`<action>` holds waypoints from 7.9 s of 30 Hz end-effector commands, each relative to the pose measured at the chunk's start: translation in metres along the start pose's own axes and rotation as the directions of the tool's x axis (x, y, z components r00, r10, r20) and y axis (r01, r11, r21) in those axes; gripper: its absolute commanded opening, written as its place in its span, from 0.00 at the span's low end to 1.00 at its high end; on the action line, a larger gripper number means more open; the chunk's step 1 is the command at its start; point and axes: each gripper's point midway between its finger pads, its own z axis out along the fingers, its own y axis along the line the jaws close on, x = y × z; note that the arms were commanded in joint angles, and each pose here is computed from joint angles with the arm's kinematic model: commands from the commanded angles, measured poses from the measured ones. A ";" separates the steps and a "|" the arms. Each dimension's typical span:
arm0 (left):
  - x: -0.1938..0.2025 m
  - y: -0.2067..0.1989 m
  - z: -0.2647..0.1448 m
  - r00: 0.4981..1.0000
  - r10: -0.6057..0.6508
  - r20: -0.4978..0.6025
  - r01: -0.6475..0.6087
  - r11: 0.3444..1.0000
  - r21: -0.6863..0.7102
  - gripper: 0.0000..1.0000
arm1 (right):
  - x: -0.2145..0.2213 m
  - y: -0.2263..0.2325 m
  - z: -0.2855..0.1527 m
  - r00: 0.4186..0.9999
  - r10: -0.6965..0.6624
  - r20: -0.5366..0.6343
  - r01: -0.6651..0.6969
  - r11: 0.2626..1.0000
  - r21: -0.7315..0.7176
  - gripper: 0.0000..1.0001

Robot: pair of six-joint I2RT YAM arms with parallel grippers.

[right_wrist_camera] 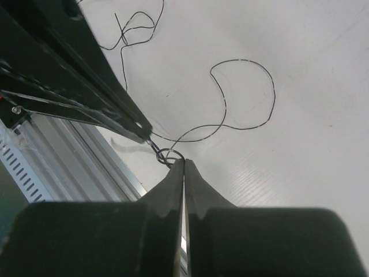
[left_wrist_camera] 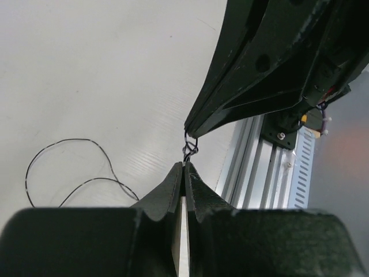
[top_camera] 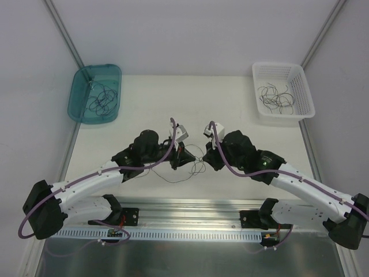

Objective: Untangle the cables
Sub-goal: Untie the cable.

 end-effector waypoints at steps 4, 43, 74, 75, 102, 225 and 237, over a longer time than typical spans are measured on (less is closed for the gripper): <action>-0.052 0.020 -0.032 0.916 -0.067 0.395 0.132 0.982 -0.139 0.00 | 0.025 -0.015 0.005 0.980 0.201 -0.007 -0.200 0.976 0.088 0.01; -0.007 -0.020 -0.020 0.988 0.130 -0.078 -0.117 0.981 0.152 0.66 | -0.001 0.014 -0.004 0.981 -0.132 -0.144 0.112 0.984 -0.136 0.01; -0.015 -0.006 -0.008 0.992 0.026 0.123 -0.034 0.998 0.061 0.00 | -0.007 0.029 -0.004 0.992 -0.106 -0.071 0.093 0.981 -0.170 0.01; -0.018 -0.005 -0.010 0.990 0.024 0.138 -0.031 0.998 0.051 0.00 | -0.004 0.026 -0.003 0.992 -0.102 -0.078 0.089 0.984 -0.154 0.01; -0.042 0.053 -0.086 0.620 -0.255 0.742 0.478 0.873 -0.099 0.00 | 0.022 0.020 0.009 0.942 0.334 0.036 -0.328 0.936 -0.128 0.01; -0.021 0.097 -0.121 0.501 -0.248 0.829 0.708 0.668 -0.228 0.00 | 0.016 -0.008 -0.024 0.981 0.193 -0.013 -0.192 0.967 -0.169 0.01; 0.034 0.108 -0.100 0.758 -0.297 0.581 0.624 0.592 -0.510 0.39 | 0.022 -0.061 0.007 0.942 0.329 -0.071 -0.320 0.941 0.113 0.18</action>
